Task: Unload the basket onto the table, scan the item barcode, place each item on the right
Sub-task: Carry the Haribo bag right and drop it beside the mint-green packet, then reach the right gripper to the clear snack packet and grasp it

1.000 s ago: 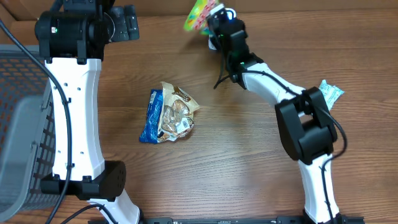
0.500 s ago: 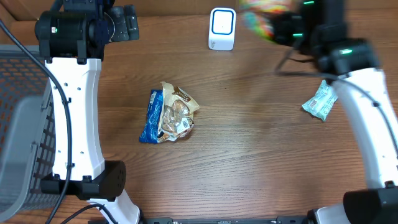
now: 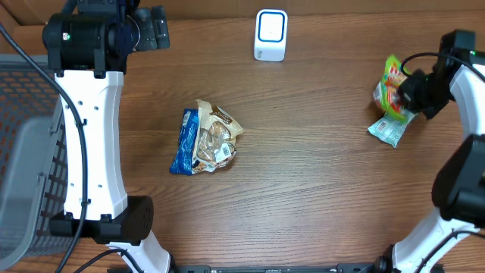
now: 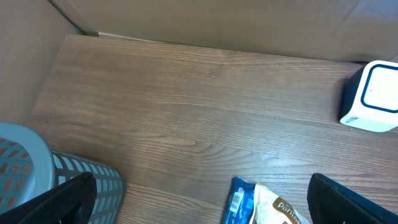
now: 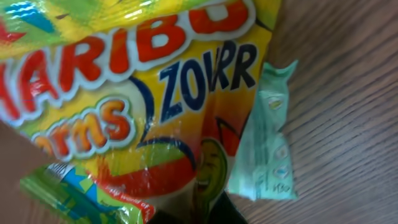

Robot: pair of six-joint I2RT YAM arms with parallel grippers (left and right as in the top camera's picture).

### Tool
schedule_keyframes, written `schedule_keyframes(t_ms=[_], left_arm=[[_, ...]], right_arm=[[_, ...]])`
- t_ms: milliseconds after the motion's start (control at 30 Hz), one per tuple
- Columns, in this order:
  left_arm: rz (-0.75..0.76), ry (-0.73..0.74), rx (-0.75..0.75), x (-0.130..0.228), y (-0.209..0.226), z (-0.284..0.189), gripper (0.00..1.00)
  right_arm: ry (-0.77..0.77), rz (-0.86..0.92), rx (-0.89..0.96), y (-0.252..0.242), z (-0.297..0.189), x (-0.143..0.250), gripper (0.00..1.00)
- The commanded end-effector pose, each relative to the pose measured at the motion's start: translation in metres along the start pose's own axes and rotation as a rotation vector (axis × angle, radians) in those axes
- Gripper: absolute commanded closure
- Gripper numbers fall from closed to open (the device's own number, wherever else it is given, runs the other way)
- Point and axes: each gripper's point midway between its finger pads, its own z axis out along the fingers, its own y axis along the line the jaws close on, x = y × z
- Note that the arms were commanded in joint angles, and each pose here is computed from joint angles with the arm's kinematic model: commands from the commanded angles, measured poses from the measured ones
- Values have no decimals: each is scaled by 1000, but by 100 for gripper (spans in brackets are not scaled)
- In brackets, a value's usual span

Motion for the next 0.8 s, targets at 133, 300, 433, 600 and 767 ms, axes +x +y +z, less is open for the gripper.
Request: schedule_keyframes(t_ms=[133,300,433,600,767], left_arm=[[-5,-2,-8,-1,0,1,0],[-5,-2,-8,-1,0,1,0],[-5,-2,-8,-1,0,1,0],[-5,-2,-8,-1,0,1,0],[-5,-2,-8,-1,0,1,0]], right_arm=[[48,-111,-60,10,-4,5,31],[42,-169,-80,19,-34,5,31],[14,-275,-179,45,-75,10,31],[4,-388,-340,86,-112,31,32],[86,-492,-425,126,-103,73,31]])
